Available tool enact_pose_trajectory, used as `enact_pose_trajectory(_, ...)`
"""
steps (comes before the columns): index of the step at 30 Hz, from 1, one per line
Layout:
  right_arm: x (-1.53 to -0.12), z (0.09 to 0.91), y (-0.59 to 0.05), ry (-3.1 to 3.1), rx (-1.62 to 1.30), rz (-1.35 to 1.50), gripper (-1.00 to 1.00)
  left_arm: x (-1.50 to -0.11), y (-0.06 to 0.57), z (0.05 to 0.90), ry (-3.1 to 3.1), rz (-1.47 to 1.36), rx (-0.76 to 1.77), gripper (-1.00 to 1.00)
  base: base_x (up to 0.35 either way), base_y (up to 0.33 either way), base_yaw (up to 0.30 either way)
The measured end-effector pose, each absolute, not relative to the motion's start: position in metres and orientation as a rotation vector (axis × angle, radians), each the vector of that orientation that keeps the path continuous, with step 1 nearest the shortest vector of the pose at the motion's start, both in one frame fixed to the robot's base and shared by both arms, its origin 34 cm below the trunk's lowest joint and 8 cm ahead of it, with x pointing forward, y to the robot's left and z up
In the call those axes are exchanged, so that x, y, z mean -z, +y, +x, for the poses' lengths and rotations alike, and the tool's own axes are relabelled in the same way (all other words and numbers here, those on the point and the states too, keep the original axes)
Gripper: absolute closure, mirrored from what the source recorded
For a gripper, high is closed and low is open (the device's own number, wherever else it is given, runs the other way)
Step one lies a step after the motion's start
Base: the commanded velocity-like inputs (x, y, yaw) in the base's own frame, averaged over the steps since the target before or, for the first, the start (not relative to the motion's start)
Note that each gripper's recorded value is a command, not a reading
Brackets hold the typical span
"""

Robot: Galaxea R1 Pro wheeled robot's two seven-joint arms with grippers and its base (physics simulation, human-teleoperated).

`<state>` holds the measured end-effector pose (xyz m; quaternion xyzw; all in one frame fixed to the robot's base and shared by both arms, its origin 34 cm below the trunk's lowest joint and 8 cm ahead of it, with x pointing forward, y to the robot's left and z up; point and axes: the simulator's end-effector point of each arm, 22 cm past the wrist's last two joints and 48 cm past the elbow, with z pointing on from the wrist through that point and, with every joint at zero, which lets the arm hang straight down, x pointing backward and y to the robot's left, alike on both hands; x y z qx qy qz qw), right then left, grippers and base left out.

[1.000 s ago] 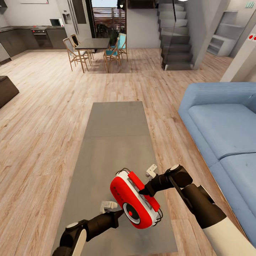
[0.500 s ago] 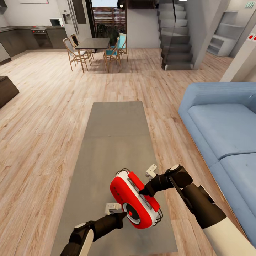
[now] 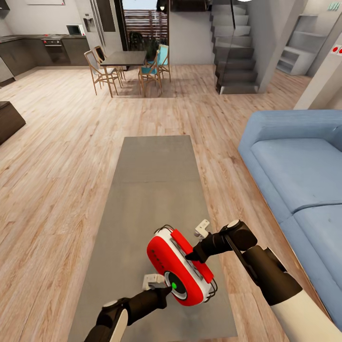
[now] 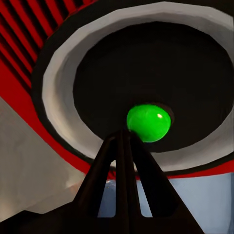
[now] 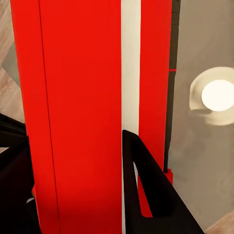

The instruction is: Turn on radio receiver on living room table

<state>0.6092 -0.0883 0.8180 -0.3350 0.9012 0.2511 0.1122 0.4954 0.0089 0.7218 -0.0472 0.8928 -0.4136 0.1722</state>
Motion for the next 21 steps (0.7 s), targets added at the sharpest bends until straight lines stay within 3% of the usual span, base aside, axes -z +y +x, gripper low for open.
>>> enact_pose_trajectory(9, -0.812, 0.618, -0.104, 2.674, -0.690, -0.929, 1.00, -0.727, 0.007, 0.499, 2.513, -0.129, 1.187, 1.00, 0.000, 0.000, 0.000)
enact_pose_trajectory(14, -0.802, 0.643, -0.157, 2.717, -0.419, -0.892, 1.00, -0.731, 0.006, 0.503, 2.500, -0.123, 1.198, 1.00, 0.000, 0.000, 0.000)
enact_pose_trajectory(21, -0.806, 0.655, -0.176, 2.721, -0.331, -0.843, 1.00, -0.740, 0.001, 0.503, 2.470, -0.106, 1.245, 1.00, 0.000, 0.000, 0.000)
